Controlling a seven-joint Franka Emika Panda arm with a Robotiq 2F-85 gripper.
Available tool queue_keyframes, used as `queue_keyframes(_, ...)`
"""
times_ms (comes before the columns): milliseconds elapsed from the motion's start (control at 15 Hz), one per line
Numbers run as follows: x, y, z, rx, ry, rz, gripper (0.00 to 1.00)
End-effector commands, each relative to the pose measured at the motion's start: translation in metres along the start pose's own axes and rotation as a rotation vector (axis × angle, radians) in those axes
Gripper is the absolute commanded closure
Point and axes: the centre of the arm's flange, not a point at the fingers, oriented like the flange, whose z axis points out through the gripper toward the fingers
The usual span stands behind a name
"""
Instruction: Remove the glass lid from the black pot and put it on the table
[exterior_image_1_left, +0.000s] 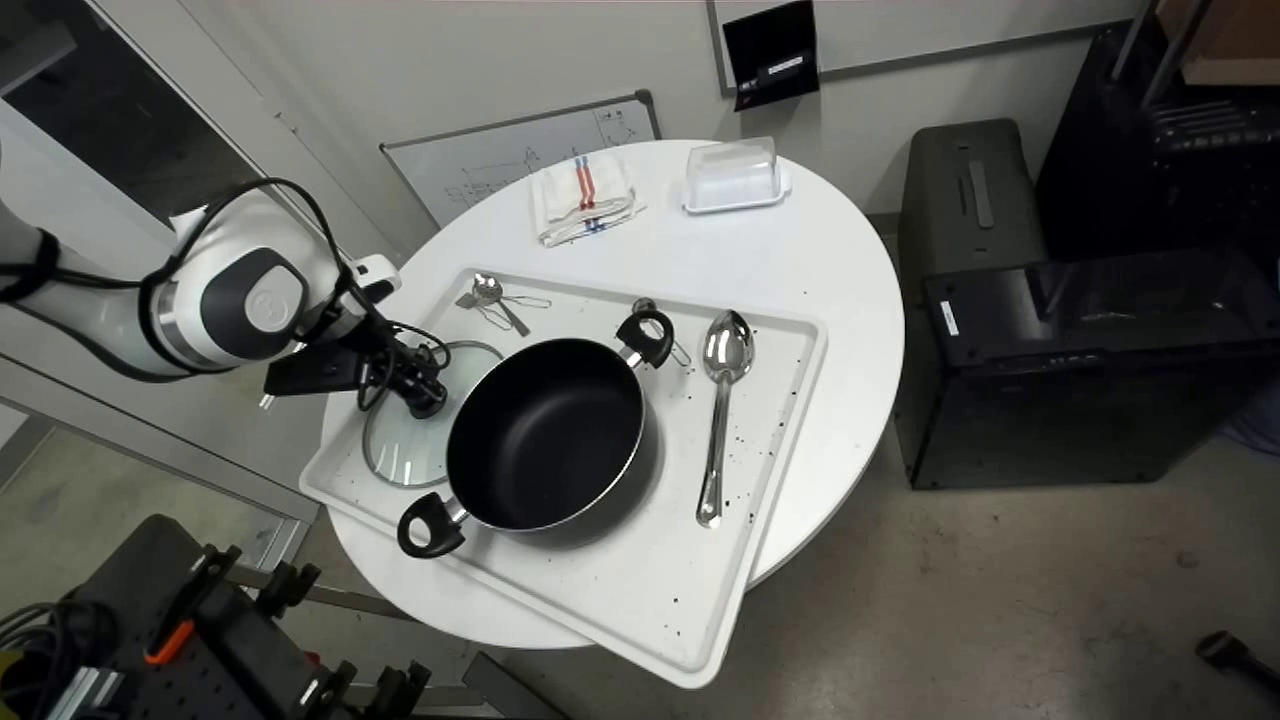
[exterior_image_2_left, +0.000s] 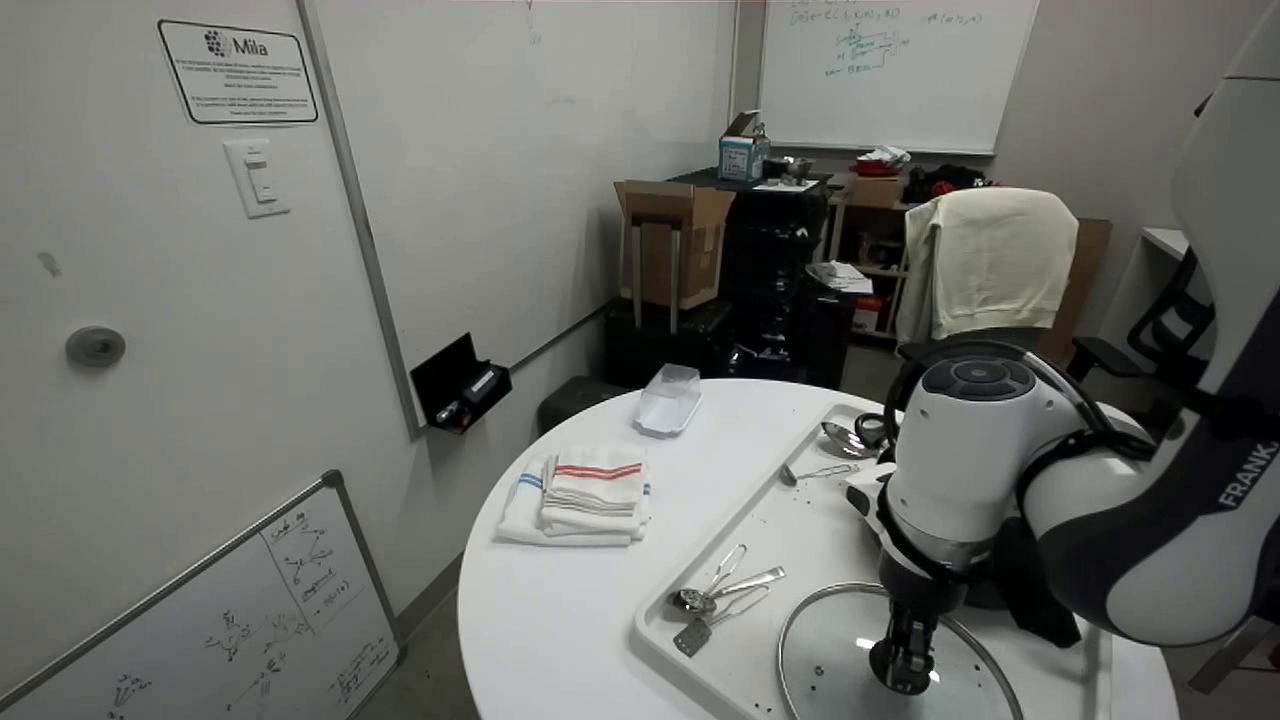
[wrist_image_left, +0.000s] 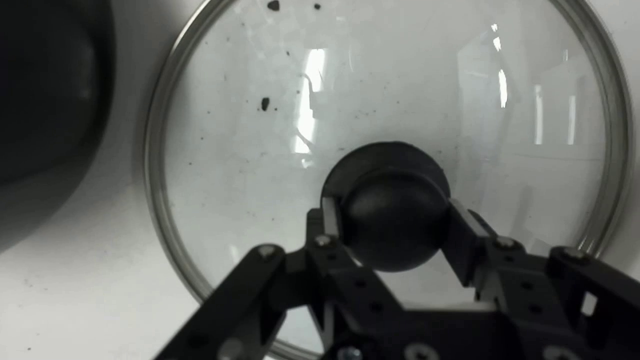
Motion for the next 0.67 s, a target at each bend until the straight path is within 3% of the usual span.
queue_keyframes(0, 0.003, -0.001, 0.011, -0.010, 0.027, -0.006, 0.63)
queue_keyframes(67, 0.001, -0.001, 0.009, -0.008, 0.027, -0.008, 0.24)
queue_keyframes(133, -0.001, -0.001, 0.007, -0.005, 0.028, -0.012, 0.23)
queue_keyframes(333, -0.010, 0.000, -0.006, 0.009, 0.032, -0.028, 0.03)
queue_keyframes(600, -0.026, -0.001, -0.030, 0.037, 0.045, -0.052, 0.00)
